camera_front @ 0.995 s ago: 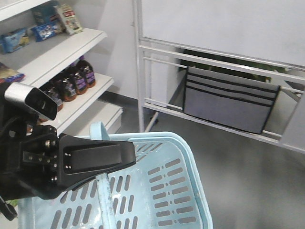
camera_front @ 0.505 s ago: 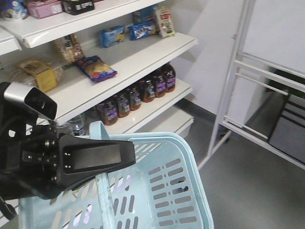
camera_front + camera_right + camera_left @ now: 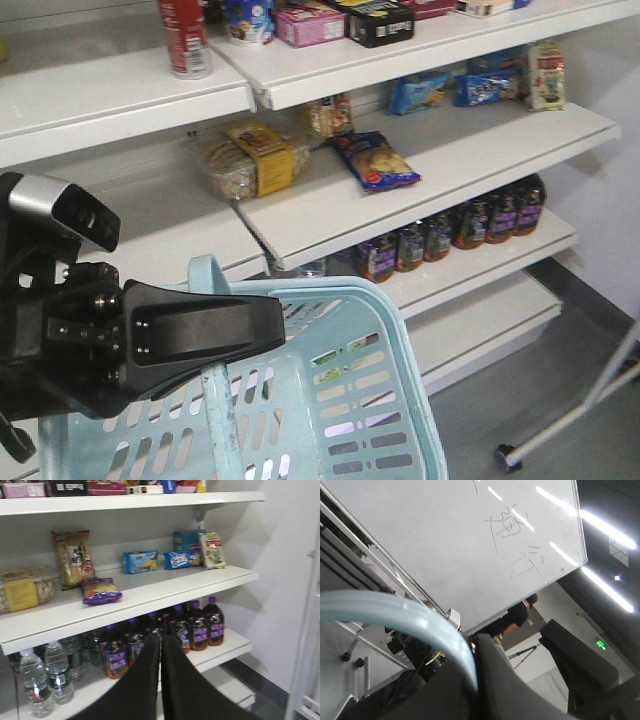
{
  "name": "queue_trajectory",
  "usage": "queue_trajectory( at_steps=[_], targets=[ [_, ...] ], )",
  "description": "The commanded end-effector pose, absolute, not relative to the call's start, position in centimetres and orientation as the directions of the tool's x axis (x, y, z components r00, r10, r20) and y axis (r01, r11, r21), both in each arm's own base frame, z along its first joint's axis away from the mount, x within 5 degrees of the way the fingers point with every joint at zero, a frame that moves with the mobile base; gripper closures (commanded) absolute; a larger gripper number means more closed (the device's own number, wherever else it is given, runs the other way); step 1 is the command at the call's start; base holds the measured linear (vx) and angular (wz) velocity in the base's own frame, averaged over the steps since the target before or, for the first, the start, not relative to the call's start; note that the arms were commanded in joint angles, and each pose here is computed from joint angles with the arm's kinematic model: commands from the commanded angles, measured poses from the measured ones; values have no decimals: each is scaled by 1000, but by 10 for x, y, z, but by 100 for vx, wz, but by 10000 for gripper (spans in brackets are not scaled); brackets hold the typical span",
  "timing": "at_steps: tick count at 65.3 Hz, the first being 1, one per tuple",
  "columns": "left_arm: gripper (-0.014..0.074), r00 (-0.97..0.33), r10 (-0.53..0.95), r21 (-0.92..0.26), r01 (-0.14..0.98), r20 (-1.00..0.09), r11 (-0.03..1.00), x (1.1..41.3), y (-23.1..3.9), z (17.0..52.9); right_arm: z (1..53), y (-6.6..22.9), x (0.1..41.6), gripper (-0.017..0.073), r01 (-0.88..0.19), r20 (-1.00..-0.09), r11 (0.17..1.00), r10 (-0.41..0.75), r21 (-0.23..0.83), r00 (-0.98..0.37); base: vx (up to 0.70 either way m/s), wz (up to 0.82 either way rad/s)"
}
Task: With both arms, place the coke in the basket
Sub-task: 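Turn the base toward the snack shelves carrying the basket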
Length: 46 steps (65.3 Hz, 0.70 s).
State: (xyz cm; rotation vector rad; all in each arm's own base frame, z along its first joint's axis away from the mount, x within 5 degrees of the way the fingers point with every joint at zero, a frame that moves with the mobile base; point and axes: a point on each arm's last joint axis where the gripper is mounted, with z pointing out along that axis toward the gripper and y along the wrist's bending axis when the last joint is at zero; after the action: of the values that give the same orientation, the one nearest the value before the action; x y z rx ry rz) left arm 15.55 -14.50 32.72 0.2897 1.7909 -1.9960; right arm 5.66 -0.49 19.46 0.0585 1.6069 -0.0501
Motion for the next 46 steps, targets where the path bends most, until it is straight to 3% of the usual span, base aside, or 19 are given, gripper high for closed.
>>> queue_trajectory(
  at_steps=[1,46],
  targets=[
    [599,-872,-161,-831,489,-462,-267,142,-142,354,199,-4,56,564,59,-999,998,-7,-5,35,16,62],
    [599,-872,-161,-831,489,-462,-267,142,-142,354,199,-4,56,564,59,-999,998,-7,-5,35,13,50]
  ],
)
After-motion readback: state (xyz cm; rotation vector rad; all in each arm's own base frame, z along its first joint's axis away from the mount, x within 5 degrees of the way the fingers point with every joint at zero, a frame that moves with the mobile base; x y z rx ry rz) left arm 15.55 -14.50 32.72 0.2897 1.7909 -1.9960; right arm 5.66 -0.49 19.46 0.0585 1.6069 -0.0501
